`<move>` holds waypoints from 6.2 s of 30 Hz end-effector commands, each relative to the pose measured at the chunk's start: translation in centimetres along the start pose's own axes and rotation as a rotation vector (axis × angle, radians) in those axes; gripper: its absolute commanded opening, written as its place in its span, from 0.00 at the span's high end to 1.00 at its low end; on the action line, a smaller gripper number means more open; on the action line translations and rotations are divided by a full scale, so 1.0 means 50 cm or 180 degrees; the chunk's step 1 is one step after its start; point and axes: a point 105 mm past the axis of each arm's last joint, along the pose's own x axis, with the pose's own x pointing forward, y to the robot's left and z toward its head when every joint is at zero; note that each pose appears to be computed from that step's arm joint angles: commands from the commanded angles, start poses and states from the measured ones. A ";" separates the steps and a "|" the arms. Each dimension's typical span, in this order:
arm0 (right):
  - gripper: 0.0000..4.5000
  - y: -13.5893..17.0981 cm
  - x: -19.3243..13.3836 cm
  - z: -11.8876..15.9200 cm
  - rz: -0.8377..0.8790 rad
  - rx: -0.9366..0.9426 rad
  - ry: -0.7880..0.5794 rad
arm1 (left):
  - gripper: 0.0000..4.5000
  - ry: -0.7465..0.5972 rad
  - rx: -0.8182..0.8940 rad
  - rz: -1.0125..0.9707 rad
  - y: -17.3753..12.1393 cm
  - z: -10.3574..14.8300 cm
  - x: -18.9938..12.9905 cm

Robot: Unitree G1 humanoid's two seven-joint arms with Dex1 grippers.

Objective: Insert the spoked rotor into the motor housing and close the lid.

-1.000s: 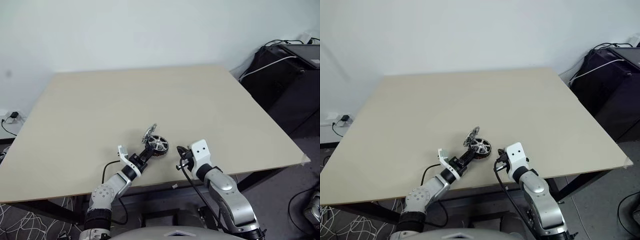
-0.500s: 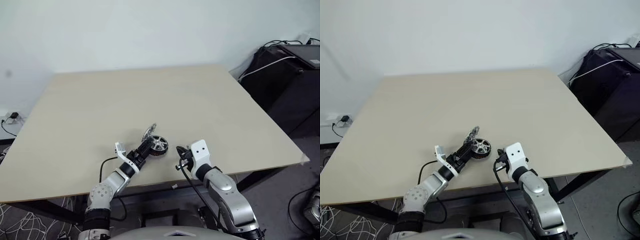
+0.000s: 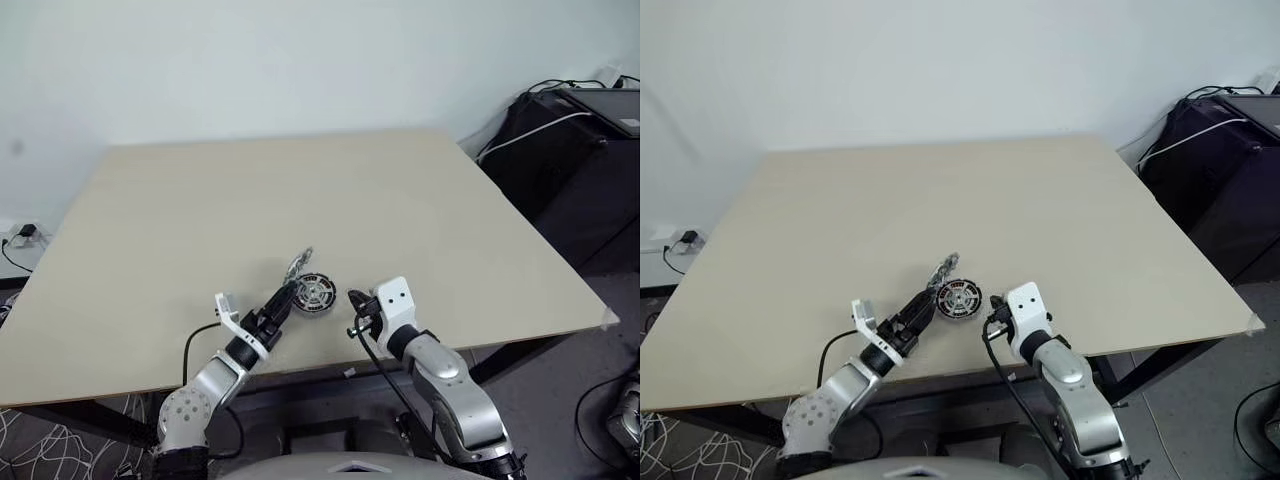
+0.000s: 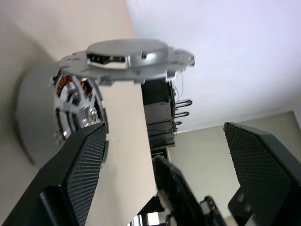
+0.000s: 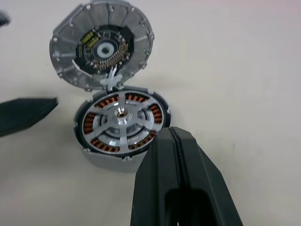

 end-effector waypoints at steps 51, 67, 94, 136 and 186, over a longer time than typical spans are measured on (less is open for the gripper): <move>1.00 0.049 0.142 -0.071 0.0547 -0.0340 0.0760 | 0.99 0.0044 0.3914 -0.0180 0.021 0.018 -0.007; 0.92 0.057 0.089 0.008 0.1630 -0.1977 0.0805 | 1.00 0.0156 0.4157 -0.0207 0.024 0.018 -0.006; 0.15 0.060 0.083 0.036 0.2867 -0.3361 0.1441 | 1.00 0.0183 0.3970 -0.0181 0.046 0.044 0.018; 0.99 0.054 0.123 0.036 0.1936 -0.1454 0.1232 | 1.00 0.0191 0.3854 -0.0222 0.043 0.029 0.022; 0.99 0.106 0.158 0.034 0.0714 0.1171 0.1654 | 1.00 0.0172 0.3876 -0.0043 0.060 0.049 0.011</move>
